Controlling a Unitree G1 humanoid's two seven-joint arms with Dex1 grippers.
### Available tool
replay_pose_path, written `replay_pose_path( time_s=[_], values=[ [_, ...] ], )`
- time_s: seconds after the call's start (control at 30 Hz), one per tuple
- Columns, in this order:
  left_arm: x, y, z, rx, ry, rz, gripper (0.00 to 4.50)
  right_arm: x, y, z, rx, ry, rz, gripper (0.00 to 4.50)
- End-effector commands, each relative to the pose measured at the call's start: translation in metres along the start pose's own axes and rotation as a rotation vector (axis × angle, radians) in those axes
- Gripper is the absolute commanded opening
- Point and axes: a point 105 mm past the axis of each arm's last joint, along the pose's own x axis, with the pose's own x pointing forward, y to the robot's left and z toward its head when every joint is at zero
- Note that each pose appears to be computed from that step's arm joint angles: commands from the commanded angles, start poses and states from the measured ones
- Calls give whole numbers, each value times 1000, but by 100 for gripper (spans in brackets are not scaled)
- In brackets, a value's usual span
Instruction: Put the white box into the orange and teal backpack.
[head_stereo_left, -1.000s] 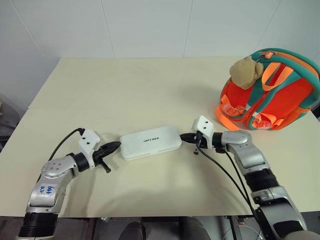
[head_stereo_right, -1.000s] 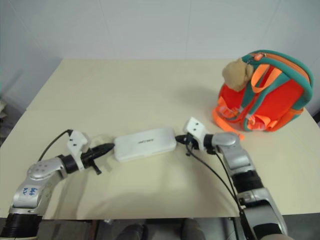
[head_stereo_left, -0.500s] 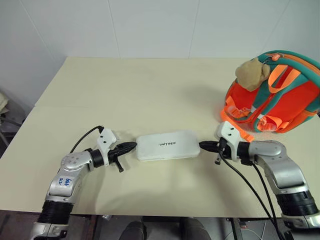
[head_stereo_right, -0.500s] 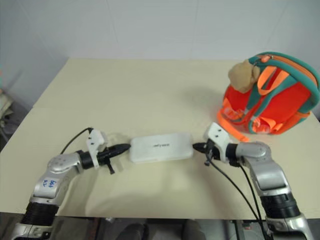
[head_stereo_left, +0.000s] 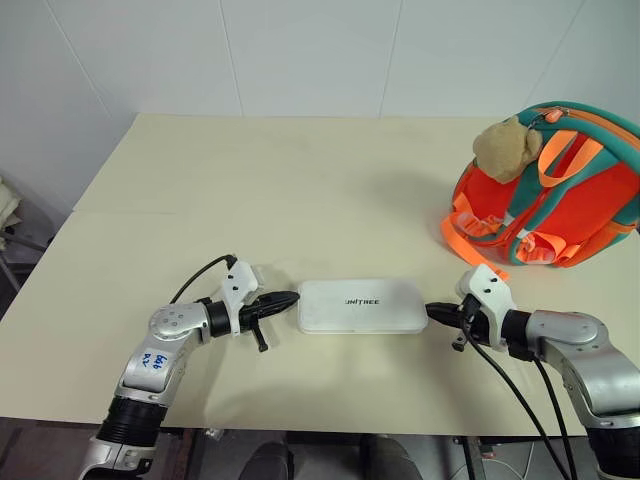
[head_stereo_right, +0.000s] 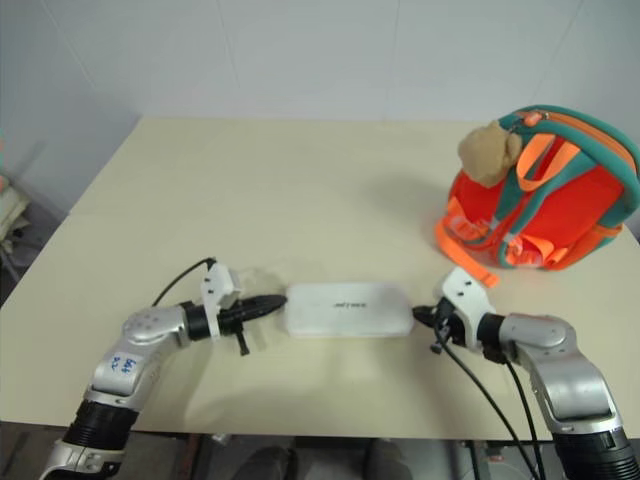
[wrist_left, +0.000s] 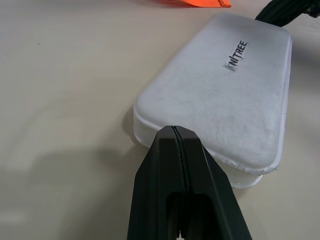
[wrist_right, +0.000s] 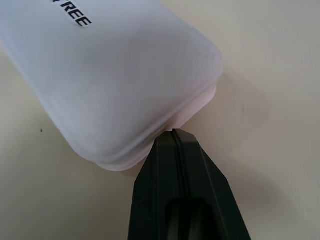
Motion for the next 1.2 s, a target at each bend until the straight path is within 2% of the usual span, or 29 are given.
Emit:
replay_pose_path(
  time_s=[0.03, 0.33, 0.47, 0.67, 0.73, 0.8, 0.9, 0.97, 1.03, 1.1, 1.2],
  values=[
    [10, -20, -1, -9, 6, -80, 0, -1, 3, 13, -44, -52, 30, 12],
    [14, -14, 0, -2, 3, -56, 0, -1, 15, 11, -20, -27, 108, 12],
    [18, -15, 3, -5, -10, -56, 0, -2, 12, 3, -13, 3, 89, 12],
    [6, -7, 7, 8, 7, -27, 0, -8, 5, -1, 8, 24, 98, 12],
    [-3, 1, 9, 12, 17, -4, 40, -13, 3, 1, 21, 25, 116, 85],
    [-12, 4, 11, 13, 35, -7, 90, -17, -2, 2, 15, 31, 120, 139],
    [-25, 10, 12, 42, 79, -12, 185, -24, -13, 2, 1, 50, 98, 242],
    [-46, 32, 14, 68, 120, 50, 246, -30, -23, 2, -8, 68, 94, 309],
    [-62, 49, 17, 56, 127, 94, 305, -35, -30, 2, -12, 80, 90, 375],
    [-70, 50, 19, -14, 123, 38, 365, -39, -38, 3, -15, 88, 84, 441],
    [-72, 41, 18, -139, 139, -77, 446, -44, -46, 9, 4, 84, 83, 450]
  ],
)
